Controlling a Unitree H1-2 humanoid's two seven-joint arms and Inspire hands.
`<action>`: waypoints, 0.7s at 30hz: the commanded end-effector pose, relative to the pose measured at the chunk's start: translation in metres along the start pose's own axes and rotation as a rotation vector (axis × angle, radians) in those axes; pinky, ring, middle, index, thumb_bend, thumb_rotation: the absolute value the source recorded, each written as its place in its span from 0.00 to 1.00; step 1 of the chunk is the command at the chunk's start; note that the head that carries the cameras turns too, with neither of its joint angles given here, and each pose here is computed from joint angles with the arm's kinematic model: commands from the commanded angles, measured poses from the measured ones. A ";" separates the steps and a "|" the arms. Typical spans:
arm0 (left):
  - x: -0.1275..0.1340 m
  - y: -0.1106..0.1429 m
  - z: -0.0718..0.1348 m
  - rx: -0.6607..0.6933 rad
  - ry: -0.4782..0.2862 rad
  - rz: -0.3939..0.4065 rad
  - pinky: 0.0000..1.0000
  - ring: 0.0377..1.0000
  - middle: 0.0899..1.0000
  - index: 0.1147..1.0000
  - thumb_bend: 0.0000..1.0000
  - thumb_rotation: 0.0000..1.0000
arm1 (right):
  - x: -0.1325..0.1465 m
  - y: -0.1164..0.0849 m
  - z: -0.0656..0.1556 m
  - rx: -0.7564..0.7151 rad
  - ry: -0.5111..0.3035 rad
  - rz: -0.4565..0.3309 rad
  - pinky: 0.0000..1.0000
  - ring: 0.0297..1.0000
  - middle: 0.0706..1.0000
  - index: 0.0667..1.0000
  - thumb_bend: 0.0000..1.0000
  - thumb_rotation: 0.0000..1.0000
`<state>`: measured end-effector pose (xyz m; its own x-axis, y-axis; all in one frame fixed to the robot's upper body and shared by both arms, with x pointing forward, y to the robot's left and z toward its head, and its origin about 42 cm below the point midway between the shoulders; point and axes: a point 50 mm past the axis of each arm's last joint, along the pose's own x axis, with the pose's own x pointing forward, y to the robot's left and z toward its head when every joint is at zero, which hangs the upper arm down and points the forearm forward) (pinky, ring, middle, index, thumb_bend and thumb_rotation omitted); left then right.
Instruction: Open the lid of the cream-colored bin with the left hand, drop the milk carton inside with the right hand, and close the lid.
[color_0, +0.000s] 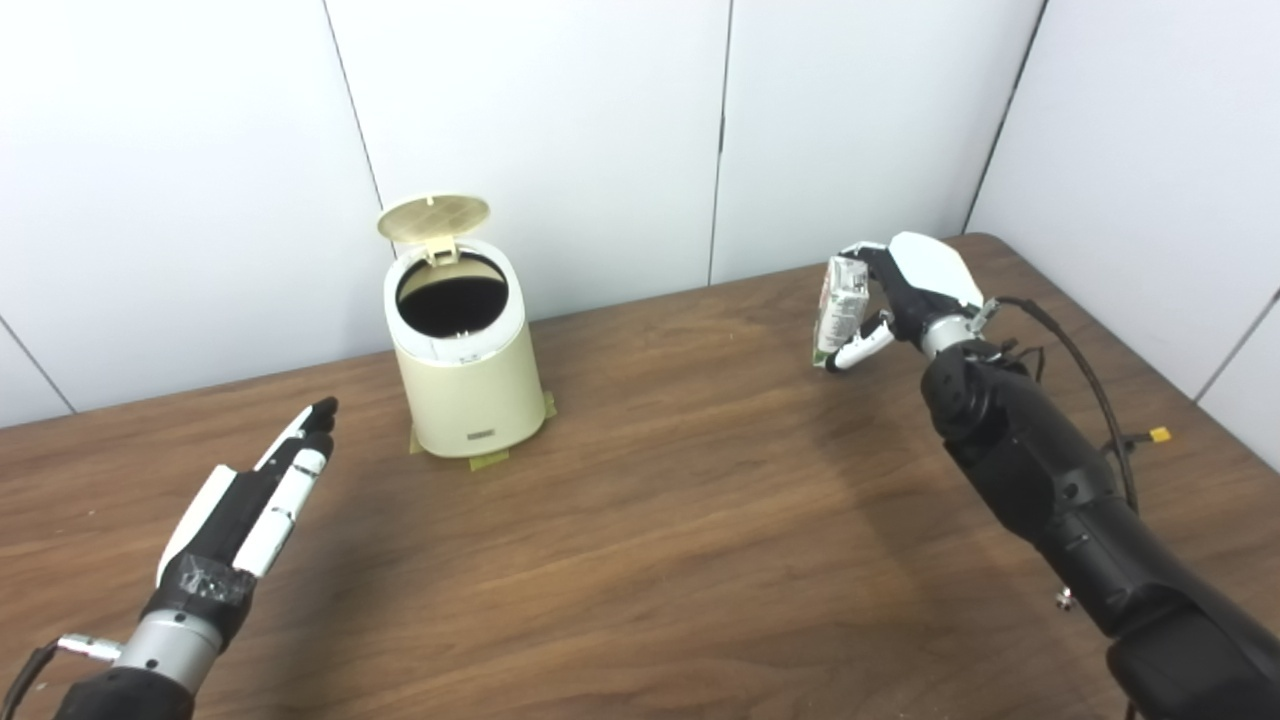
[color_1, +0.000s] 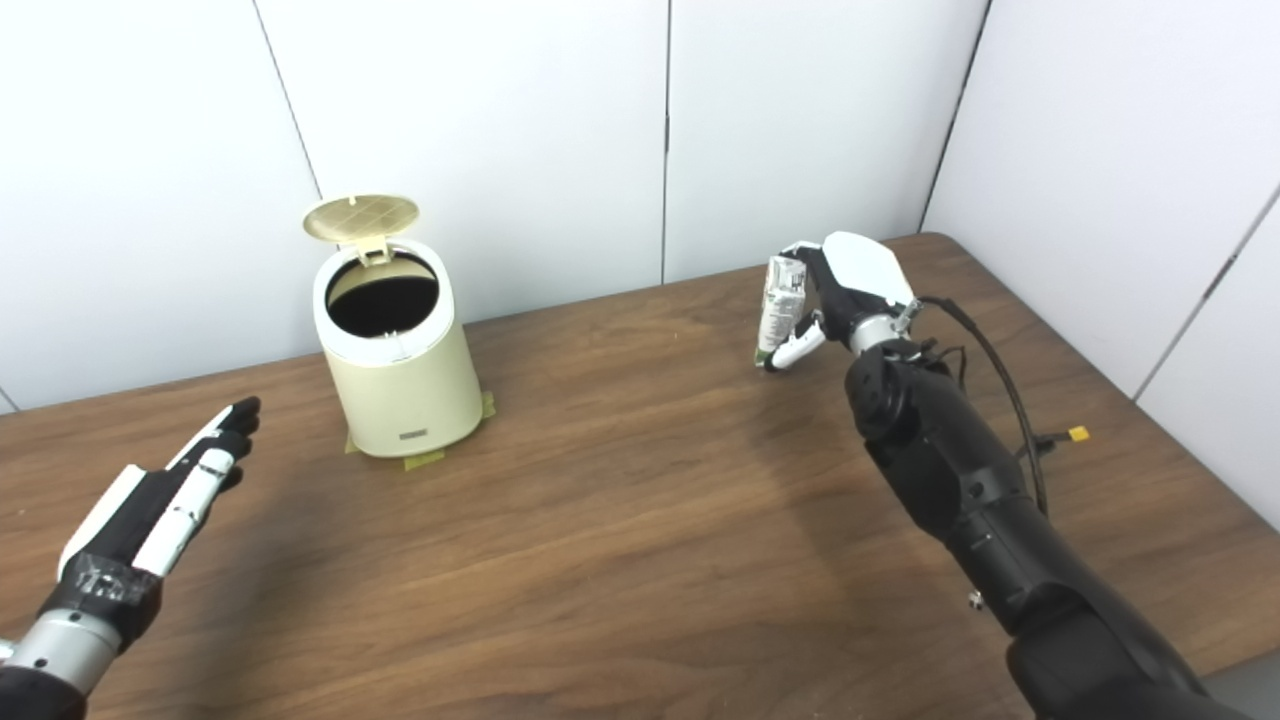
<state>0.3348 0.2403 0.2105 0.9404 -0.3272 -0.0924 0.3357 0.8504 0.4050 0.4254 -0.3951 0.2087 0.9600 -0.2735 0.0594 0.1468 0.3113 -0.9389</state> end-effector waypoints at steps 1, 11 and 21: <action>0.003 0.009 0.019 0.035 -0.062 0.023 1.00 1.00 1.00 0.99 0.34 0.97 | 0.012 -0.025 0.009 0.017 -0.057 -0.085 0.70 0.76 0.72 0.70 0.99 0.09; 0.003 0.008 0.017 0.040 -0.060 0.008 1.00 1.00 1.00 1.00 0.32 0.96 | 0.010 -0.019 0.008 0.090 -0.112 -0.143 0.52 0.56 0.60 0.60 0.93 0.01; 0.002 0.005 0.015 0.054 -0.051 -0.008 1.00 1.00 1.00 1.00 0.33 0.97 | 0.005 -0.017 0.009 0.108 -0.129 -0.231 0.42 0.37 0.47 0.48 0.52 0.00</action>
<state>0.3339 0.2379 0.2085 0.9325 -0.3450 -0.1073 0.3571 0.8349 0.4189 0.4221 -0.3878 0.1959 0.9488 -0.2438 0.2008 0.2833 0.3760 -0.8822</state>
